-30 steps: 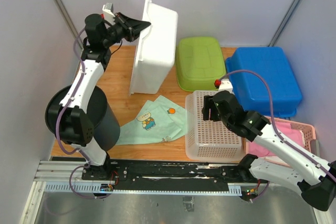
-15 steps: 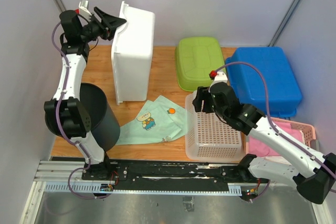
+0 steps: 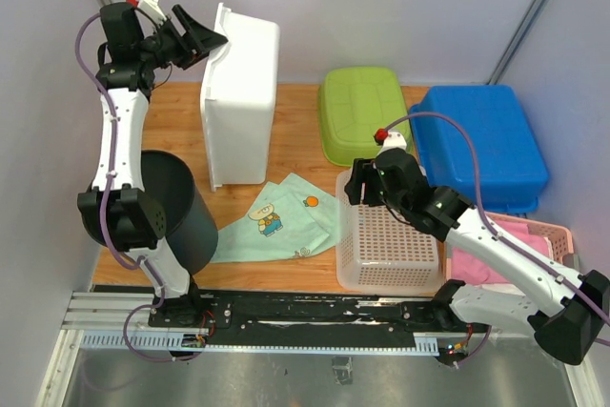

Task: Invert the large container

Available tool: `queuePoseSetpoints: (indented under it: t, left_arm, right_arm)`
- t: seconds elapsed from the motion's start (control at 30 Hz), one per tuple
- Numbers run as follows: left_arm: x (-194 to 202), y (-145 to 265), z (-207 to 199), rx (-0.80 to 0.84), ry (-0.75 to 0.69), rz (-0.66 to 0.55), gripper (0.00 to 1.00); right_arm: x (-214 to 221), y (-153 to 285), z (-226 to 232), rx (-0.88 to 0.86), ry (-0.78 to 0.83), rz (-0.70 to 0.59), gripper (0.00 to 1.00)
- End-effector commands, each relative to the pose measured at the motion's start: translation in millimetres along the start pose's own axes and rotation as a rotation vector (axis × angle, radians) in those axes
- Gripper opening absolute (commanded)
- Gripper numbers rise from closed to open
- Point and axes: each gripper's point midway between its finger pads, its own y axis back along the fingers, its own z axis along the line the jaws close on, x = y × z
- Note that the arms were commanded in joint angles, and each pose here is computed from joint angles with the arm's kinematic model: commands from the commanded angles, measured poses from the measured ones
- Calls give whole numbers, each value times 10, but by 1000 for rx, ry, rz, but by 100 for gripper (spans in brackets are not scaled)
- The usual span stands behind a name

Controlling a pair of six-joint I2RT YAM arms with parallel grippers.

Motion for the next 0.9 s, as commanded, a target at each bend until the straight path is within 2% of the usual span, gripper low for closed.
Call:
queuePoseSetpoints:
  t: [0.0, 0.1, 0.33, 0.4, 0.5, 0.67, 0.87]
  left_arm:
    - [197, 93, 436, -179, -9, 57, 72]
    - [191, 118, 411, -181, -19, 52, 64]
    - [195, 156, 296, -145, -12, 59, 25]
    - [207, 139, 211, -100, 17, 68, 13]
    - [225, 91, -10, 17, 72, 68, 2]
    - [261, 30, -540, 227, 169, 48, 0]
    - [167, 155, -1163, 473, 324, 10, 0]
  right_arm:
    - [-128, 9, 35, -15, -30, -33, 63]
    - [-101, -5, 43, -18, -30, -23, 63]
    - [-69, 6, 49, -29, -48, -20, 63]
    - [-67, 5, 54, -30, -51, -19, 63]
    - [-68, 10, 61, -34, -58, -20, 63]
    - [-62, 25, 63, -40, -72, -23, 63]
    - [-38, 100, 0, -25, -88, -33, 62]
